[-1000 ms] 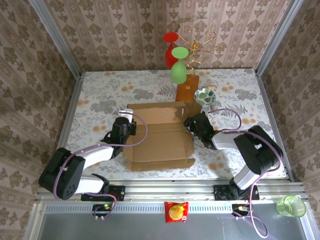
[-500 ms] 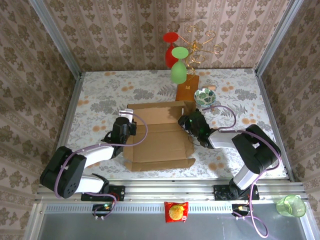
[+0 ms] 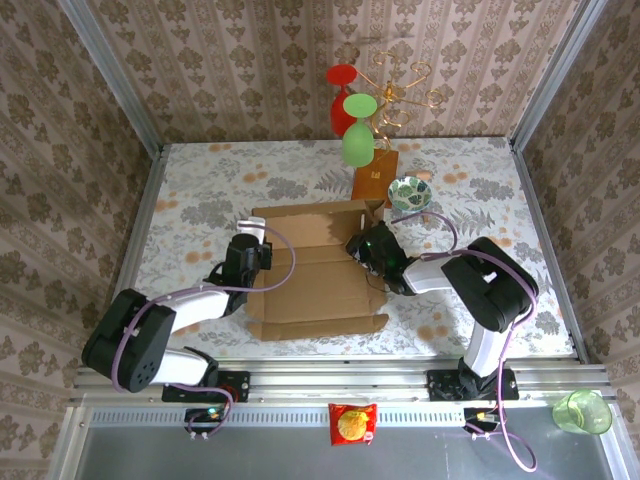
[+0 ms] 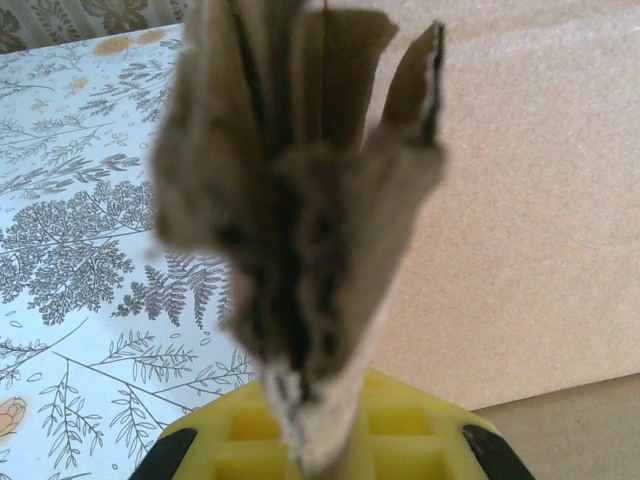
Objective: Fold the paper box
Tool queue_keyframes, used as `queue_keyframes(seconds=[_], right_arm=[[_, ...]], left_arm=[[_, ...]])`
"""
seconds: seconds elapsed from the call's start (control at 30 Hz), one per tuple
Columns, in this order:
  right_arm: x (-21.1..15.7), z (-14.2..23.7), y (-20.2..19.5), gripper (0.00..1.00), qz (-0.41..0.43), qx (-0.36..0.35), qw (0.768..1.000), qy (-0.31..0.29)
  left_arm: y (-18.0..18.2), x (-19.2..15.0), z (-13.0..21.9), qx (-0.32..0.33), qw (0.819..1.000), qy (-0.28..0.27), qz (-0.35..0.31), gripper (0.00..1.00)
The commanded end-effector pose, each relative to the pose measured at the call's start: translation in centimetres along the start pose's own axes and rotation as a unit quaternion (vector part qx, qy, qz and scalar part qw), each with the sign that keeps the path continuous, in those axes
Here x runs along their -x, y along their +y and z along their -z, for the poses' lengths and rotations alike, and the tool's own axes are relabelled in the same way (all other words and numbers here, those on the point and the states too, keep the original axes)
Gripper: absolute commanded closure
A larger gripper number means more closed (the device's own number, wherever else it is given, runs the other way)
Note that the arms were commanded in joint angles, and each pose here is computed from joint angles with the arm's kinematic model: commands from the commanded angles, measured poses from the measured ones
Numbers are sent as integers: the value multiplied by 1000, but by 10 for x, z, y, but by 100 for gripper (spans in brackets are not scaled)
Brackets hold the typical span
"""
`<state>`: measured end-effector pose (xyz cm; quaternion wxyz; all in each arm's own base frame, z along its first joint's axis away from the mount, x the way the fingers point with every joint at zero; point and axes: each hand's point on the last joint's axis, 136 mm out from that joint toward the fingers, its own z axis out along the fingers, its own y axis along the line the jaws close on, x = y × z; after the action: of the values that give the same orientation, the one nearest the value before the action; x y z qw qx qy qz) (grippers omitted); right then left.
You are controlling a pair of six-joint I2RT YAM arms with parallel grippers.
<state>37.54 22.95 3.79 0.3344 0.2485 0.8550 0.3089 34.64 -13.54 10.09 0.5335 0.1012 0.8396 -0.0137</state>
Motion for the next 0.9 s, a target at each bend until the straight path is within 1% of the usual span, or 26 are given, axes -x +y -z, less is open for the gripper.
queue_keyframes(seconds=[0.0, 0.13, 0.23, 0.27, 0.37, 0.5, 0.6, 0.67, 0.77, 0.87], right_arm=[[1, 16, 6, 59, 18, 4, 1000, -7], [23, 51, 27, 52, 71, 18, 997, -35], [44, 78, 39, 51, 108, 39, 991, -62], [56, 93, 44, 51, 118, 54, 988, -79], [80, 120, 41, 52, 141, 66, 981, -114], [115, 143, 15, 58, 127, 46, 979, -152], [136, 144, -6, 62, 103, 33, 981, -163], [145, 138, -15, 63, 101, 23, 982, -161], [147, 115, -27, 65, 106, 12, 986, -129], [146, 93, -30, 66, 106, 14, 989, -101]], left_arm=[[-2, -5, -2, -1, 1000, 3, -5, 100], [-1, -4, -3, 1, 1000, 2, -9, 100], [1, -2, -2, 0, 1000, -2, -9, 100], [2, -1, -2, -1, 1000, -2, -11, 100], [2, 1, -2, -6, 1000, -2, -14, 100], [4, 4, -2, -12, 1000, -4, -16, 100], [5, 6, -1, -17, 1000, -4, -17, 100], [5, 6, -2, -25, 1000, -3, -12, 100], [0, 6, -4, -39, 999, 2, -10, 100], [9, 6, -8, -31, 1000, 5, -5, 100]])
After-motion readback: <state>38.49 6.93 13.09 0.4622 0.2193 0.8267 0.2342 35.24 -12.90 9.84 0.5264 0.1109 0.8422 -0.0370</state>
